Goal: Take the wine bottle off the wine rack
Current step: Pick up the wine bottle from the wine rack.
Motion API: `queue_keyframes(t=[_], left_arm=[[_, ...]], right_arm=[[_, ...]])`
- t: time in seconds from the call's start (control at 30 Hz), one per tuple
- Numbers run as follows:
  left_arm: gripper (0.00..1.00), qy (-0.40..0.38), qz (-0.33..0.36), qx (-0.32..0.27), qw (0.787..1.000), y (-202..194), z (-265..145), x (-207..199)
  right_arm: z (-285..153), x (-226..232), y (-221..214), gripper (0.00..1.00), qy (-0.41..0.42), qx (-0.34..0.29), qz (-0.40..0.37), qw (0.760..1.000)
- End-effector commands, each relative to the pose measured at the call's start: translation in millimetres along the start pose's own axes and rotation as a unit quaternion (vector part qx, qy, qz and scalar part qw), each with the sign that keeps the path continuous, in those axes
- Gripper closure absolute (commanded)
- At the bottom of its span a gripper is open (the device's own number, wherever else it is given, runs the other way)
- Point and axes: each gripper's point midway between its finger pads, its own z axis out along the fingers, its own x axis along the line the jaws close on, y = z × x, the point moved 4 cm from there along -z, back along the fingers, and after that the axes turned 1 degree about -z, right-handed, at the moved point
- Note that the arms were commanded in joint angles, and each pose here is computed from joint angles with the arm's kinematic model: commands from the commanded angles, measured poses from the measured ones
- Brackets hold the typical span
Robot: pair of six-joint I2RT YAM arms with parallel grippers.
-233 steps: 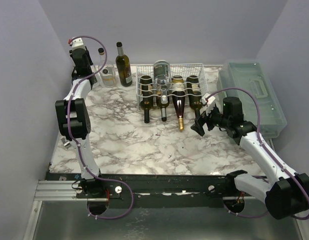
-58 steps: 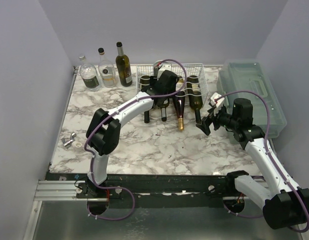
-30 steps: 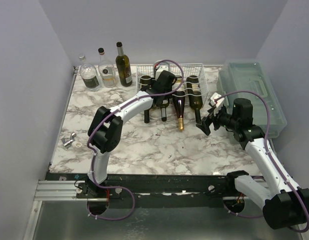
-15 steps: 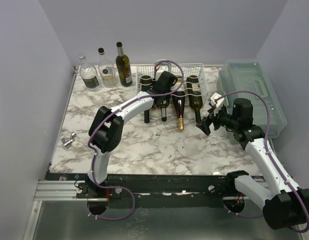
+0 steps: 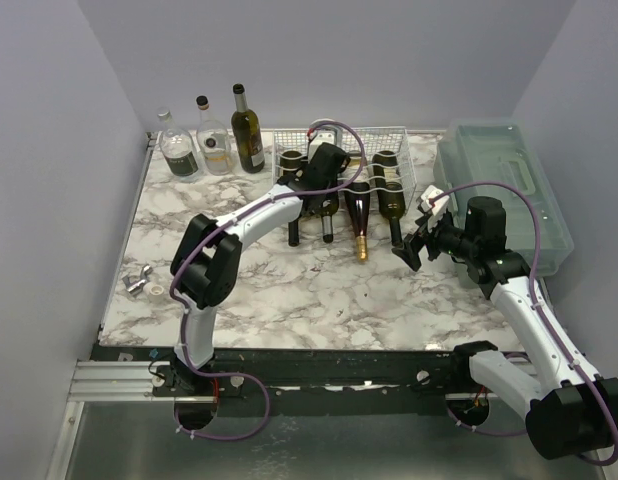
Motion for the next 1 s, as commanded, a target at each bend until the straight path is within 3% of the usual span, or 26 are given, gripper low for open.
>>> queue_keyframes(t=[0.0, 0.97], left_arm=[[1.0, -0.034, 0.008, -0.08, 0.996, 50.6, -30.5, -4.4], [1.0, -0.085, 0.019, -0.146, 0.985, 84.8, -76.0, -4.8]], right_arm=[[-2.9, 1.8, -1.5, 0.0, 0.002, 0.001, -0.004, 1.0], [-2.7, 1.5, -2.2, 0.01, 0.001, 0.002, -0.004, 1.0]])
